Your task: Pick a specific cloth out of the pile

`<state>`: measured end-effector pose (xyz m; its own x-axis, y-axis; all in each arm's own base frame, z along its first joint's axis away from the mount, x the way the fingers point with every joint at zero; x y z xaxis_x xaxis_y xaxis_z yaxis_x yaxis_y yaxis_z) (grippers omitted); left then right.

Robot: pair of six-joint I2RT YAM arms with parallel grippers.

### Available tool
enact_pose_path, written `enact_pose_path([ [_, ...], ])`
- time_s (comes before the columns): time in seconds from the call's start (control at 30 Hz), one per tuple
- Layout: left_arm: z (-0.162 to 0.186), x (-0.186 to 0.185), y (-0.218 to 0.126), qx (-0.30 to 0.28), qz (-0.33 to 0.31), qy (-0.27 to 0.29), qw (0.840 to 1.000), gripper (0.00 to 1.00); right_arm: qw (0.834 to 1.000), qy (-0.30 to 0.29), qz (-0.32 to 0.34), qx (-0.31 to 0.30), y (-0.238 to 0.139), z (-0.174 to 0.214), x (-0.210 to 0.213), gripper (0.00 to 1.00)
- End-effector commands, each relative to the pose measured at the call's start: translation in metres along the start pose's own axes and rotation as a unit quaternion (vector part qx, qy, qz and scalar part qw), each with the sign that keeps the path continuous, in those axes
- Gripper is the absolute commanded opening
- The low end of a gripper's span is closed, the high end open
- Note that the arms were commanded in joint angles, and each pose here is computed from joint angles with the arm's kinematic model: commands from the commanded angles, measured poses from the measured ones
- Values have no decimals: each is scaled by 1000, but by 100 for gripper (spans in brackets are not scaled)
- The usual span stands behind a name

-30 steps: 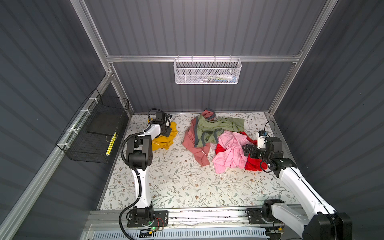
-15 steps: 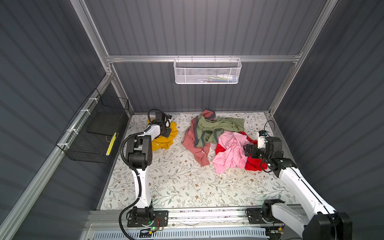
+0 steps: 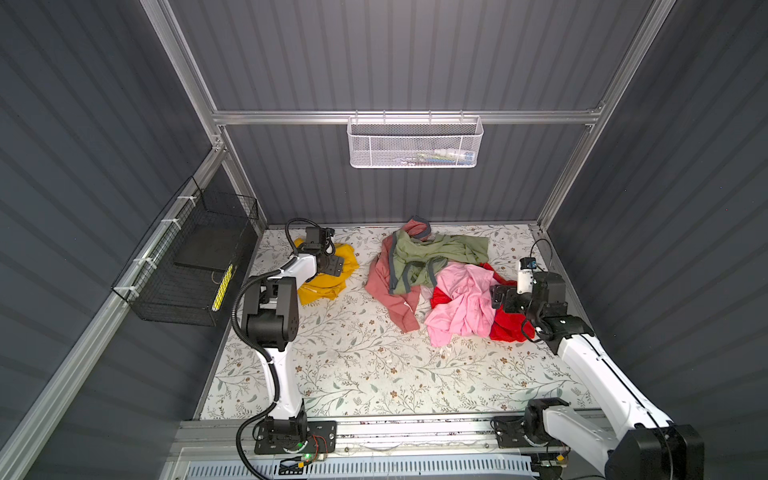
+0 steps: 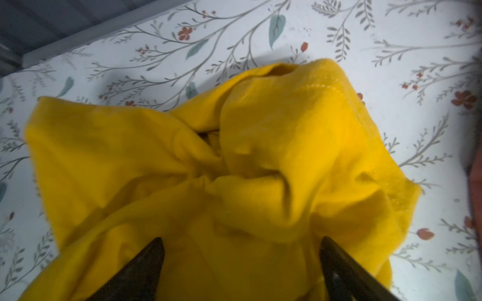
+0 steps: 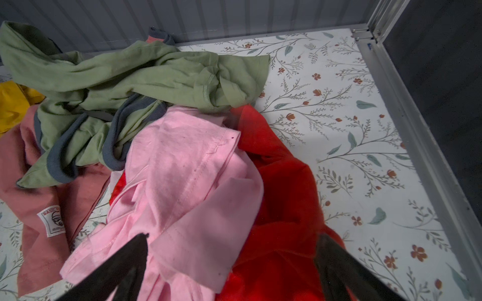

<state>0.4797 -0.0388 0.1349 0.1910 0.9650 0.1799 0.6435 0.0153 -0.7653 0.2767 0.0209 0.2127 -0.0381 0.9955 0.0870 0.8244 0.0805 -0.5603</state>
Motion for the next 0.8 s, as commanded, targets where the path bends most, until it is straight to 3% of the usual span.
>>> enact_pose_path([
  [0.0,-12,12,-30,-58,-36,-58,996,100,999,-14,24,-42,-5,-13,-6,99],
  [0.13,-15,13,-55,-94,-52,-84,991,100,997,-14,37,-66,-5,-13,-10,99],
  [0.33,-16,-13,-91,-144,-83,-71,984,100,991,-24,62,-115,1,-5,-19,99],
  [0.77,34,-30,-135,-207,-102,-136,964,100,977,-27,83,-194,19,16,-32,99],
])
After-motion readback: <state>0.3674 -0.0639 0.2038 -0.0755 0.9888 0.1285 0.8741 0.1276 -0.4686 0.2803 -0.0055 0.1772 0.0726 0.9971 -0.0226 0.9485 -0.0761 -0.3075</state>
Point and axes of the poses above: each gripper's point midway between its finger pads, its own y axis out along the fingers, its own x axis along the line the jaws close on, z = x × y, the point moved 7 cm from there along -y, back along the fingers
